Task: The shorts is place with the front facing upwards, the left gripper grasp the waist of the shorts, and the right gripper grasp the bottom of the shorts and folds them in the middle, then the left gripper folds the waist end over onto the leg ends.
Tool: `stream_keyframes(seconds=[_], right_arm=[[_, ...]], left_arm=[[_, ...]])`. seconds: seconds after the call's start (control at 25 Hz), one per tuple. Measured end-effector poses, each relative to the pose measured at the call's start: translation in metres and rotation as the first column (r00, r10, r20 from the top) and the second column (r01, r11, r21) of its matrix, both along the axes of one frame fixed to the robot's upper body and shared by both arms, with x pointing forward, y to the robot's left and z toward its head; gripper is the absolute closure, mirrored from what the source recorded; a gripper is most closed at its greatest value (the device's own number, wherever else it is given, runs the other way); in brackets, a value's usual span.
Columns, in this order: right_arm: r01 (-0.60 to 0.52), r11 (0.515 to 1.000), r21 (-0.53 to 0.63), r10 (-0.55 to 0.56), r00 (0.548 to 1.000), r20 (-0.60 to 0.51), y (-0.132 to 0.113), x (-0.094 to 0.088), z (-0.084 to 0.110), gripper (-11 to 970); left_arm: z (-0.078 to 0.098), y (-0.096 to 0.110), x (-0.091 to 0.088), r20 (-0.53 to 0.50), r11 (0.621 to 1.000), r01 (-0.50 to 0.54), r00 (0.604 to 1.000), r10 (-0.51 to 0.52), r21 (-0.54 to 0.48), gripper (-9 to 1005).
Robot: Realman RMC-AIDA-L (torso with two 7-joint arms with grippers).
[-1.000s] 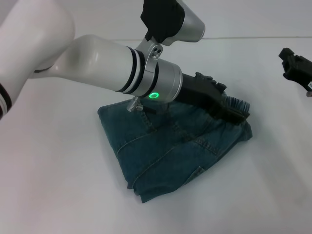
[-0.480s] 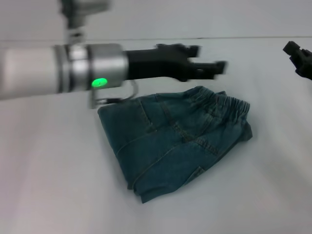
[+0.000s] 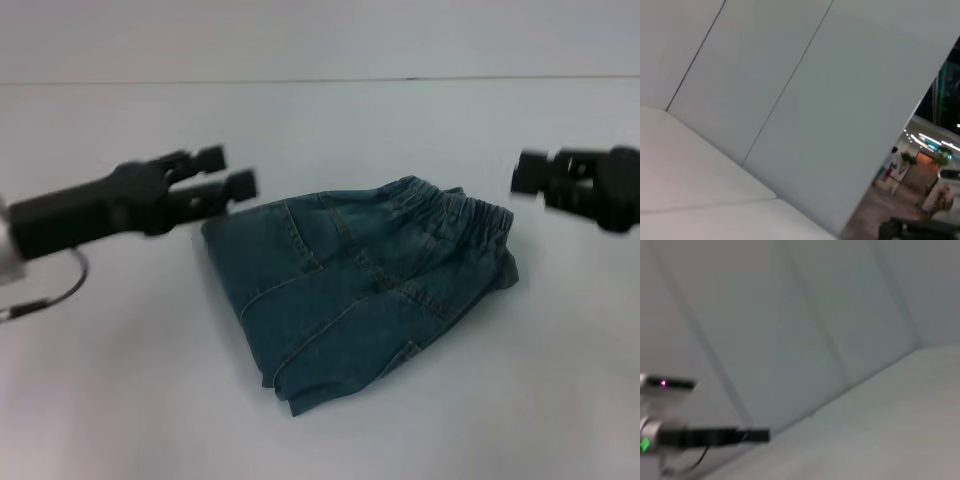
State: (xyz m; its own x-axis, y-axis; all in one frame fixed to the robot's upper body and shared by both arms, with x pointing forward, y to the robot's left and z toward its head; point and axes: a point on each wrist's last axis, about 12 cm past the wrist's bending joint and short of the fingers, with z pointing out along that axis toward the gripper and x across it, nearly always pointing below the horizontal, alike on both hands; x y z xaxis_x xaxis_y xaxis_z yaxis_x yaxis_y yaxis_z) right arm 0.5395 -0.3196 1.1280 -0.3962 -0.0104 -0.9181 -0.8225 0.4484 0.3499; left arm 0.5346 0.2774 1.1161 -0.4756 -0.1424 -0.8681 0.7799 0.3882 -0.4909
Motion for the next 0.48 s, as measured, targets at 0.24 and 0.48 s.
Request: stream_keyframes(seconds=[0.24,0.48], right_arm=[[-0.148,0.981,-0.125,0.141,0.988,-0.064,-0.007,-0.014,0.01,547],[-0.165,0.969,-0.181,0.138,0.979,-0.153,-0.017,-0.018,0.007,293]], left_arm=[[-0.012,0.022,-0.028,-0.069,0.988,0.08,0.995,-0.072,0.129,73],[-0.019,0.03,-0.037,-0.113,0.969,0.102,0.991,-0.078,0.224,73]])
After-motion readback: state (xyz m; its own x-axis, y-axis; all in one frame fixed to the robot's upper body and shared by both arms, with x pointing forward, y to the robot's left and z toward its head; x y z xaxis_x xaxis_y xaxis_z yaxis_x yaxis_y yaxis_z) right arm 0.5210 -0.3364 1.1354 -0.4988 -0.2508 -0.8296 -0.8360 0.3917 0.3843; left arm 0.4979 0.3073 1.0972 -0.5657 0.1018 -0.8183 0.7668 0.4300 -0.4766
